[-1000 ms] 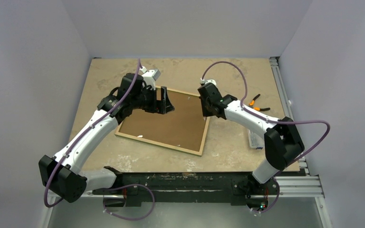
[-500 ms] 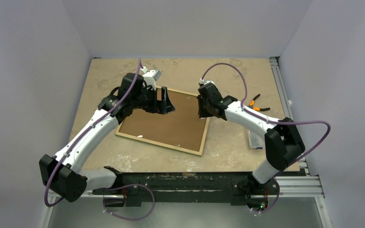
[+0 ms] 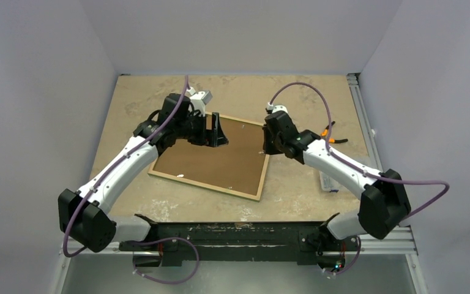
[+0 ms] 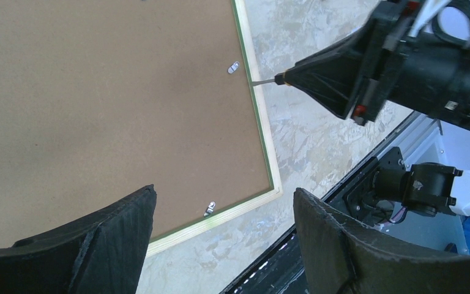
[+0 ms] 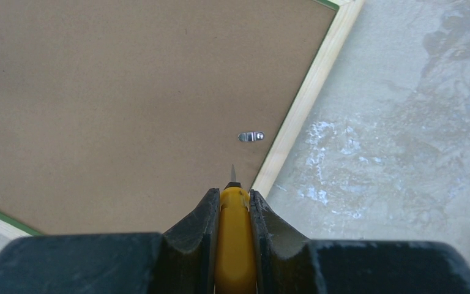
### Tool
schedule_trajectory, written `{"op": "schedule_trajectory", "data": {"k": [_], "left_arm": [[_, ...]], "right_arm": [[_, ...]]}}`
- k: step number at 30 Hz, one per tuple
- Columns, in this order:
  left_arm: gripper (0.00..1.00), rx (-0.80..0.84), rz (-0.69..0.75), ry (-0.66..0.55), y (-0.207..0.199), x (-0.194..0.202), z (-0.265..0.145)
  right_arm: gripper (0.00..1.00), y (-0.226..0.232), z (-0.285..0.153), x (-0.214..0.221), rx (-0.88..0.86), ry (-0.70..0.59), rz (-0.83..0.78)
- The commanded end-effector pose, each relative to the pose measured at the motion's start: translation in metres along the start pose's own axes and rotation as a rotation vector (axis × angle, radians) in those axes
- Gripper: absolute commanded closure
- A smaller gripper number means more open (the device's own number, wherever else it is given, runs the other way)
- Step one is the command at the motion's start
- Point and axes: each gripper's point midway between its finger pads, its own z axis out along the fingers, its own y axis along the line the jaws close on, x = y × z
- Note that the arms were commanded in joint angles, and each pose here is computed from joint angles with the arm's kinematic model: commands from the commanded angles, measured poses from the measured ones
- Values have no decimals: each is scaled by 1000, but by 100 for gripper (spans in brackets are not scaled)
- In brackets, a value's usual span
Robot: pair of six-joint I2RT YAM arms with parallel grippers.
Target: Take the photo out of the frame
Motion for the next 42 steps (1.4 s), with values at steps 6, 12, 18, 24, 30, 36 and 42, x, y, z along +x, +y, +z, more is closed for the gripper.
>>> {"op": "schedule_trajectory", "data": {"k": [6,12,18,24,30,36,42], "left_arm": [[20,65,-14,49,1,7,28],[20,56,15,112,-1,24,50],[20,45,113,160,-26,55,67],[21,10,164,159,-31,80,73],[21,-42,425,161,-12,107,67],[21,-144,688,118,5,130,71],[27,-210,725,149,19,141,75]], "right_arm": [[100,-16,-31,5,2,-99,39],[100,-7,-42,20,-100,-119,129],[100,1,-53,34,-201,-132,180],[100,-10,-66,40,-194,-165,173],[100,-13,-72,46,-218,-191,182],[100,-18,-78,53,-221,-203,177],[100,-26,-86,57,-206,-219,168]]}}
